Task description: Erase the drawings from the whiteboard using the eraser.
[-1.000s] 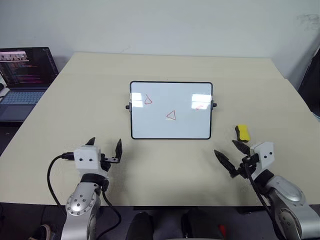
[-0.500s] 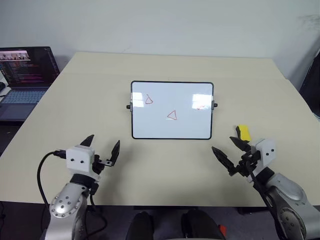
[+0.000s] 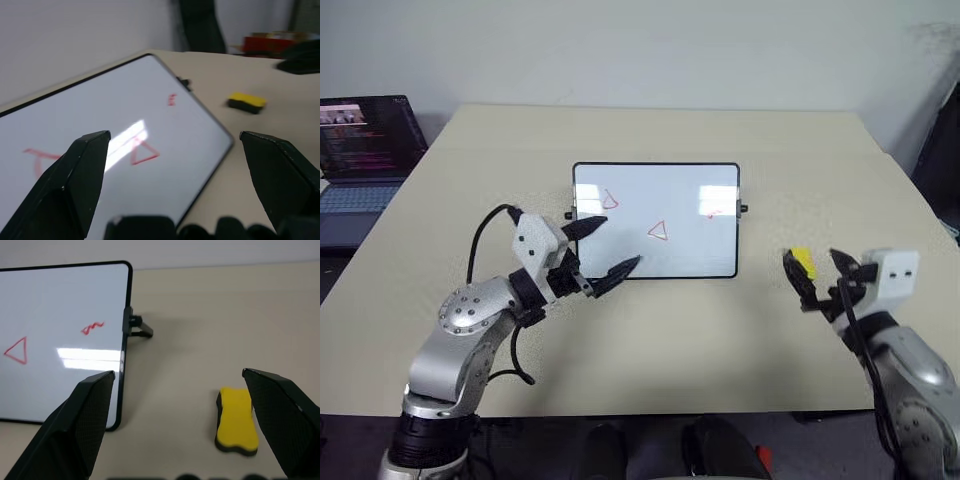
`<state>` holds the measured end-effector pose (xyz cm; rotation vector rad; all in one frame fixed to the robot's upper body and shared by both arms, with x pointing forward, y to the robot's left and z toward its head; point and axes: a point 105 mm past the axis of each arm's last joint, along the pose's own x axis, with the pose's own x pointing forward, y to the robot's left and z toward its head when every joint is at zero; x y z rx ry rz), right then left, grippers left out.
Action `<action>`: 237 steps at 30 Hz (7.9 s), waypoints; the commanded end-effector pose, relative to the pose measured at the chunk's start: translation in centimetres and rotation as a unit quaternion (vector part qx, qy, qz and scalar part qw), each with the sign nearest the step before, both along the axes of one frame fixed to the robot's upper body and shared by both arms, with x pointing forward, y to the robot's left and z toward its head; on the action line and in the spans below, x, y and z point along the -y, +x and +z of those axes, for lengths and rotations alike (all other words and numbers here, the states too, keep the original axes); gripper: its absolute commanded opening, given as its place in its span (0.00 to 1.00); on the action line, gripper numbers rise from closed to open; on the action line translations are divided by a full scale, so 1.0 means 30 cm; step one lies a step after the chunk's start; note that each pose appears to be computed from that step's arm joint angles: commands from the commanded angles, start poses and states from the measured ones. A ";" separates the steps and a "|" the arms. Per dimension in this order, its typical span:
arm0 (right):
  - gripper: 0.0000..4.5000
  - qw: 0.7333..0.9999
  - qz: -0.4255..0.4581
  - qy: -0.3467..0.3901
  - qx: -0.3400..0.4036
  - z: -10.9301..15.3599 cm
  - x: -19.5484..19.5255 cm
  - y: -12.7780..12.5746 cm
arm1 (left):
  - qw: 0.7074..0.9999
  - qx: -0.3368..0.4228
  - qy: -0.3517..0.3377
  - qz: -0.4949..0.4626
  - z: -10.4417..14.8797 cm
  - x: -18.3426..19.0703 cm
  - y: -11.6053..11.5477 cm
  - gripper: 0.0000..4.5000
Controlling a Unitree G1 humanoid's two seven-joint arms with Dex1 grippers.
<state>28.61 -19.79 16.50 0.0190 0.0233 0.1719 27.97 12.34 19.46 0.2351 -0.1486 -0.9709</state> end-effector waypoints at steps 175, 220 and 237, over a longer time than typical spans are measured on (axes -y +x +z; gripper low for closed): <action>0.96 0.992 0.051 -0.036 -0.113 0.049 0.049 0.134 | 0.997 -0.014 0.011 -0.078 -0.075 0.092 -0.044 1.00; 0.96 0.989 -0.055 -0.043 -0.131 -0.140 0.236 0.196 | 0.999 -0.035 -0.028 0.019 -0.074 0.035 -0.120 1.00; 0.43 0.987 -0.065 -0.025 -0.142 -0.192 0.241 0.247 | 0.999 -0.040 -0.028 0.003 -0.088 0.058 -0.109 1.00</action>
